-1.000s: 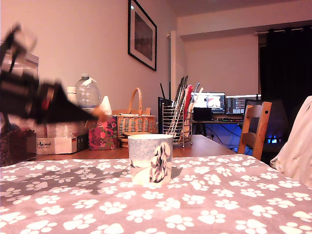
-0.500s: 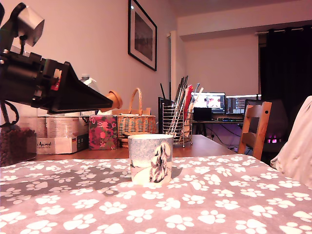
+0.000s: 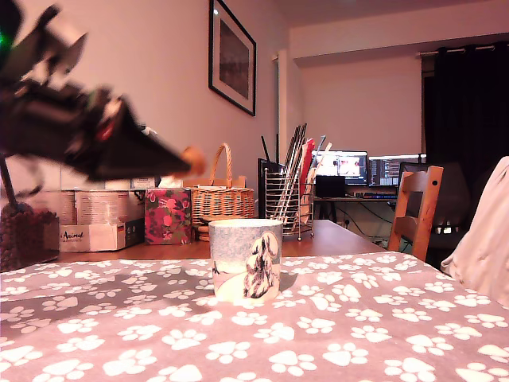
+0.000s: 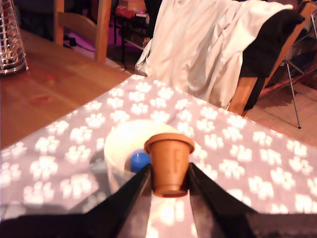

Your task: Pick up the coffee capsules on the table and drop them inside the coffee cup

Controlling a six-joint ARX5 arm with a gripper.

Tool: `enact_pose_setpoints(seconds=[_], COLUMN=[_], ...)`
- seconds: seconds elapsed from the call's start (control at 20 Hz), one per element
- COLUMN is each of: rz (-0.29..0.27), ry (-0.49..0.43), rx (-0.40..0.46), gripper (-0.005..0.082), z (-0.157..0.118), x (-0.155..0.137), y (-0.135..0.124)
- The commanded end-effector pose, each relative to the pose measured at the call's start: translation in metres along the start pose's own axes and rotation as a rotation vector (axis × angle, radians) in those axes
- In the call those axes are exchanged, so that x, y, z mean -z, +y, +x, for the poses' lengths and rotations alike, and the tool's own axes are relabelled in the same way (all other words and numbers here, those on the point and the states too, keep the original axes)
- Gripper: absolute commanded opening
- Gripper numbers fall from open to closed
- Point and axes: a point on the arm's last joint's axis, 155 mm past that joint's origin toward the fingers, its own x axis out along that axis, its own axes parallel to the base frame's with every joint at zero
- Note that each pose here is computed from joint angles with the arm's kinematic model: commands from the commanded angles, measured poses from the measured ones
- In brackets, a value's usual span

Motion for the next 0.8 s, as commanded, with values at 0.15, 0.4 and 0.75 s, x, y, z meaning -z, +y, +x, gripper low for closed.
enact_pose_setpoints(seconds=[0.15,0.4,0.75], rz=[0.017,0.028,-0.006], ry=[0.053,0.109,0.196], rx=[-0.002,-0.023,-0.036], gripper=[0.0127,0.0127,0.0128], z=[0.012,0.019,0.026], x=[-0.009,-0.013,-0.004], y=[-0.007,-0.009,-0.006])
